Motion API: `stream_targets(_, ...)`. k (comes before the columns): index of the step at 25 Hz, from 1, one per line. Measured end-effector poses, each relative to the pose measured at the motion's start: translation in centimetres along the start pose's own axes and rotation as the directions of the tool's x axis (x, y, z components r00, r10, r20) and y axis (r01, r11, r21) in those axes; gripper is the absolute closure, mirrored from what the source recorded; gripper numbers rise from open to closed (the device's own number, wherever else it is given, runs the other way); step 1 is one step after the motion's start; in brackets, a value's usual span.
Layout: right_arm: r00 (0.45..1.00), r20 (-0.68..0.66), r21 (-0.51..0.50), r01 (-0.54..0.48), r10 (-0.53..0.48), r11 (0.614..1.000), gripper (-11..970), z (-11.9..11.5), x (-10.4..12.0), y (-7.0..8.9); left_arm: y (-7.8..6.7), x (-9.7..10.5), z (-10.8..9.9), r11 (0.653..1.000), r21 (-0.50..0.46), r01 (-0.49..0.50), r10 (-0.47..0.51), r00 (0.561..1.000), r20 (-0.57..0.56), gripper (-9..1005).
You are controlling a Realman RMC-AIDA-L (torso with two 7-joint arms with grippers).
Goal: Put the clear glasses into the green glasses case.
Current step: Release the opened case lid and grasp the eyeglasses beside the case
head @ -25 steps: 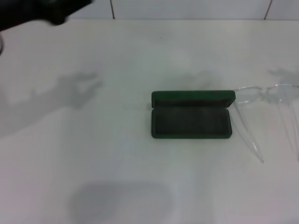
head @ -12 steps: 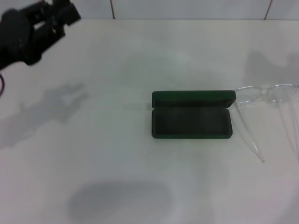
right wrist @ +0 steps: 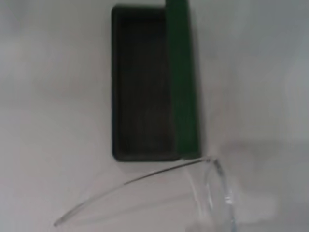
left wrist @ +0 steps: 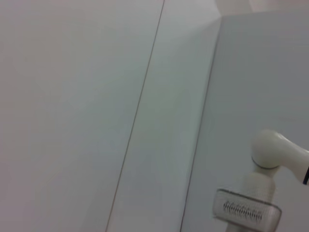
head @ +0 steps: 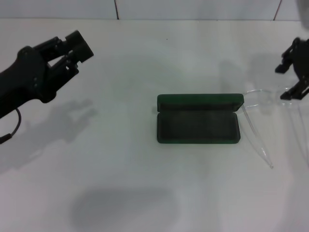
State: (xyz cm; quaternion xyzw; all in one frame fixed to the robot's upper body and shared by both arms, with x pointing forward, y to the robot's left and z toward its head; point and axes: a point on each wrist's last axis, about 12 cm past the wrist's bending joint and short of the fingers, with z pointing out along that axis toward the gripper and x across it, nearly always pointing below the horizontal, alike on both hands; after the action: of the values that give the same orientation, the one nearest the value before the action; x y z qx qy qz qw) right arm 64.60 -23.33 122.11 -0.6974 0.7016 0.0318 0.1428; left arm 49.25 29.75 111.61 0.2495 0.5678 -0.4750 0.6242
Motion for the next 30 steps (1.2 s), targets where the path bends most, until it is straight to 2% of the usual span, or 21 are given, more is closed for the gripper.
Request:
stream_targets(4, 0.997, -0.067, -0.023, 0.036, -0.038, 0.999, 279, 2.8, -0.4, 0.6, -0.2, 0.4, -0.1, 1.000, 0.008, -0.004, 0.004, 1.000, 0.005, 689)
stream_targets(7, 0.994, -0.092, -0.015, 0.058, -0.059, 0.998, 281, 3.9, -0.7, 0.7, -0.4, 0.7, -0.1, 1.000, 0.015, -0.004, 0.004, 1.000, 0.010, 689)
stream_targets(20, 0.994, -0.091, 0.012, 0.069, -0.068, 0.998, 361, 4.9, -0.8, 0.5, -0.5, 1.0, -0.1, 1.000, 0.022, -0.002, 0.001, 1.000, 0.004, 690)
stream_targets(30, 0.993, -0.098, 0.027, 0.063, -0.060, 0.998, 360, 6.1, -0.7, 0.3, -0.4, 1.1, 0.0, 1.000, 0.014, 0.000, 0.000, 1.000, 0.001, 689)
